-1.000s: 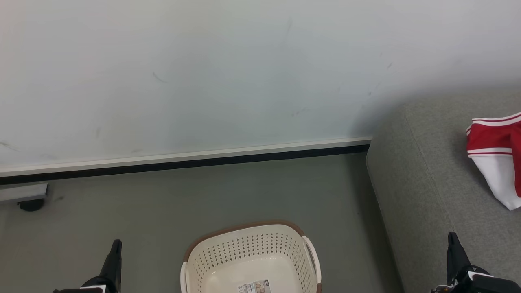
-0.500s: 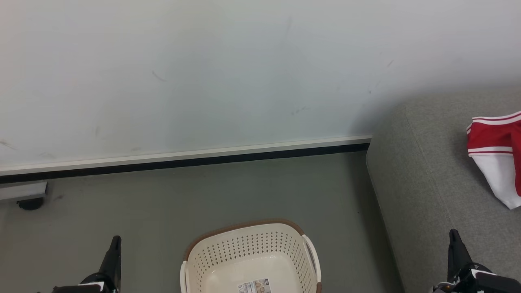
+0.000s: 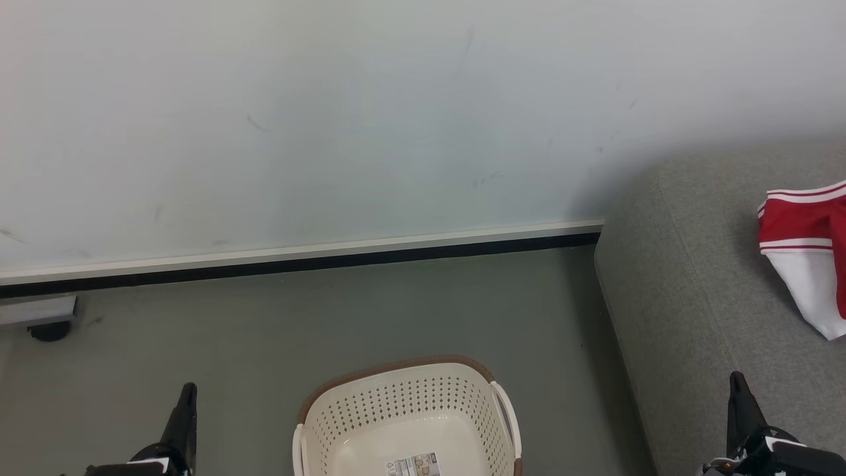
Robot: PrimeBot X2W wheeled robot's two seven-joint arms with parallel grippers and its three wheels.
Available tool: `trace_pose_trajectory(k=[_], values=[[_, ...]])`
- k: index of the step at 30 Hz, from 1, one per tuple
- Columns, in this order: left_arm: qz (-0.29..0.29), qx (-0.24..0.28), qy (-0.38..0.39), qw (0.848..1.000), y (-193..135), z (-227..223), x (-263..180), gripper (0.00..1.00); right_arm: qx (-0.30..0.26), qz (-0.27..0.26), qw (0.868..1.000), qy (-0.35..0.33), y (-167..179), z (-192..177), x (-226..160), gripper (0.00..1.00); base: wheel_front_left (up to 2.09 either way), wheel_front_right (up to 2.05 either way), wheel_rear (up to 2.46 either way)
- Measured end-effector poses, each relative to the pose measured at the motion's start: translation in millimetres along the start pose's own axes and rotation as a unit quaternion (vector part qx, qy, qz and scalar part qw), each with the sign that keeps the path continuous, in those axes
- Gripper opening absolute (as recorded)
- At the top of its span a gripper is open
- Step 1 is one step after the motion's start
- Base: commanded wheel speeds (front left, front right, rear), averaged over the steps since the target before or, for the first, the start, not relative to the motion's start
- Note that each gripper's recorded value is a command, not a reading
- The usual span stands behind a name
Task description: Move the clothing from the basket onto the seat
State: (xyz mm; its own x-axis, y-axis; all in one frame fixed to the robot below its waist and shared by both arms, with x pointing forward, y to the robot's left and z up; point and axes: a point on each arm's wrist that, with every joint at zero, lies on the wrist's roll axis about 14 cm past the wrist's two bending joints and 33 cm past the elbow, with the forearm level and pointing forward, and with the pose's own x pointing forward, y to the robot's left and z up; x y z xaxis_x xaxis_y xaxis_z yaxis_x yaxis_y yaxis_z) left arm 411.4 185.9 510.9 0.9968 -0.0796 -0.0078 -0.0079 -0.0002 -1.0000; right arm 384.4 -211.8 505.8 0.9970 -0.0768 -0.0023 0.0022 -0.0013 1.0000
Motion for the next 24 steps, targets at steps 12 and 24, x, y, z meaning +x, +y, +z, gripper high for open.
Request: trace_pose_trajectory(k=[12, 24], values=[[0.0, 0.0, 0.0, 1.0, 0.0, 0.0, 0.0, 0.0, 0.0, 0.0, 1.0, 0.0, 0.1, 0.1, 0.0, 0.0, 0.0, 0.0, 0.0], [0.0, 0.0, 0.0, 1.0, 0.0, 0.0, 0.0, 0.0, 0.0, 0.0, 1.0, 0.0, 0.0, 0.0, 0.0, 0.0, 0.0, 0.0, 0.0]])
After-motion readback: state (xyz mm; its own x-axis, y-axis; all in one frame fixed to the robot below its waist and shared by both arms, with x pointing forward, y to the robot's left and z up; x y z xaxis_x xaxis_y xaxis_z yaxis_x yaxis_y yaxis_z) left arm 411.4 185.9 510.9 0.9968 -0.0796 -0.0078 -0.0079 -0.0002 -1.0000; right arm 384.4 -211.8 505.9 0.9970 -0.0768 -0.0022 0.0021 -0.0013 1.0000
